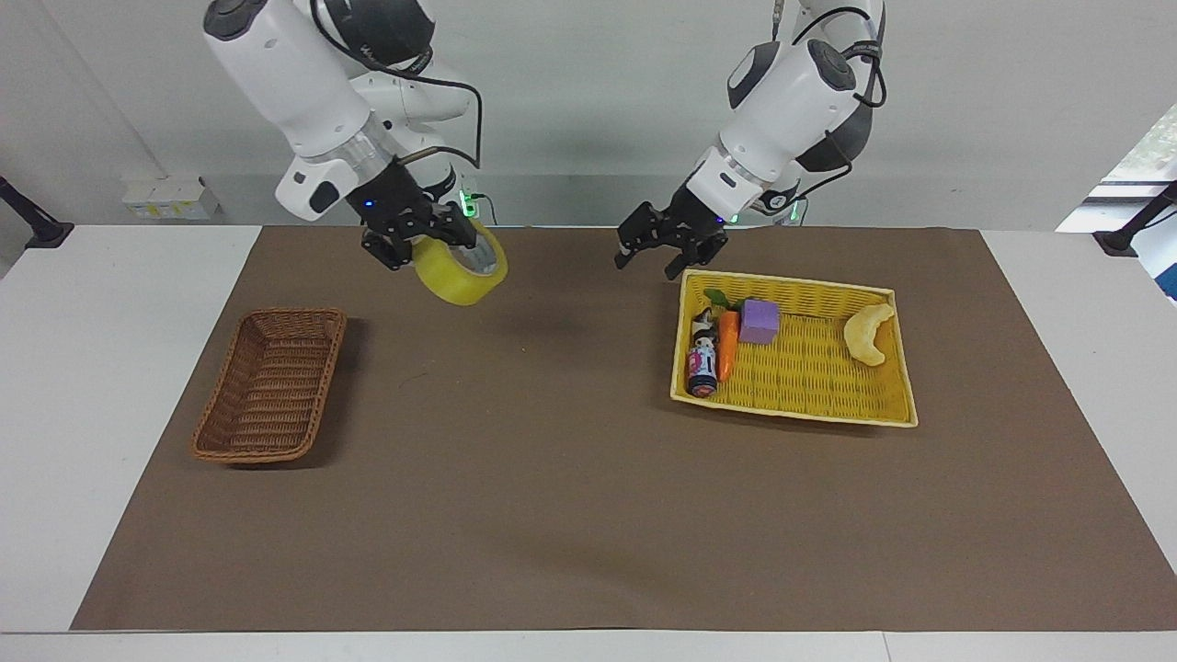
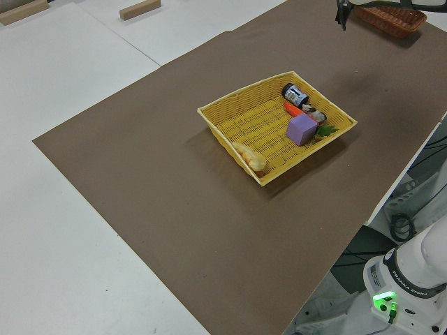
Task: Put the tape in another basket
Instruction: 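Carry the tape to the wicker basket while the left gripper withdraws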
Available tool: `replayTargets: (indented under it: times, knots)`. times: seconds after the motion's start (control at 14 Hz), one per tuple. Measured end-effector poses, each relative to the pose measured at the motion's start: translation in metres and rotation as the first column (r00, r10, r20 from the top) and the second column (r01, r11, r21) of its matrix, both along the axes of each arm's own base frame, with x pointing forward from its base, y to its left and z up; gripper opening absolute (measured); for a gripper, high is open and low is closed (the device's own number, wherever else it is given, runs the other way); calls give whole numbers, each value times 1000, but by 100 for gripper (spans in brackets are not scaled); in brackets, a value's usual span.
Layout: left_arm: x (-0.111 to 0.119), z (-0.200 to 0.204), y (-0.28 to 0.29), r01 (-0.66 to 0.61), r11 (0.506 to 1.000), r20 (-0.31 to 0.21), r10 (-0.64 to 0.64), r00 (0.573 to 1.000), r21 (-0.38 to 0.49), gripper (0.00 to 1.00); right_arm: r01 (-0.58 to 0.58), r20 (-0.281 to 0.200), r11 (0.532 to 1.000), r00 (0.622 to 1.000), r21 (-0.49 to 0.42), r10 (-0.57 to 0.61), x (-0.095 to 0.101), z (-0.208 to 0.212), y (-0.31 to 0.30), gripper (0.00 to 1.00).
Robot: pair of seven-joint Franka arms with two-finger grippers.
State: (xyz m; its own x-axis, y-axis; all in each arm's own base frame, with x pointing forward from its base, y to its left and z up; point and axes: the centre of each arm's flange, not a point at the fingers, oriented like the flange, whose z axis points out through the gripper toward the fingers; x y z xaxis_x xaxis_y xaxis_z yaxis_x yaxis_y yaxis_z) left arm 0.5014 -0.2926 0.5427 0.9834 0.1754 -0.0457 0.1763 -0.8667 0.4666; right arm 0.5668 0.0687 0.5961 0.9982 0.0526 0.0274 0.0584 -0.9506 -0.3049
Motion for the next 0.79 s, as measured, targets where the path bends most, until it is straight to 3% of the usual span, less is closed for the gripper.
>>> replayTargets:
  times: [0.14,0.5,0.64,0.79]
  knots:
    - [22,-4,49,-46,998,-7,46,999,46,100,-17,4,1000,1000,-1,17,1,-11,-67,0]
    - [55,-5,152,67,951,103,-102,989,301,100,-2,-17,1000,1000,10,2,1,-64,-177,0]
    - [62,-2,188,109,929,78,-145,986,353,100,38,-19,999,999,10,-38,7,-90,-211,0]
    - [66,13,216,151,910,-6,-161,987,387,100,80,-14,997,997,7,-80,11,-113,-240,0]
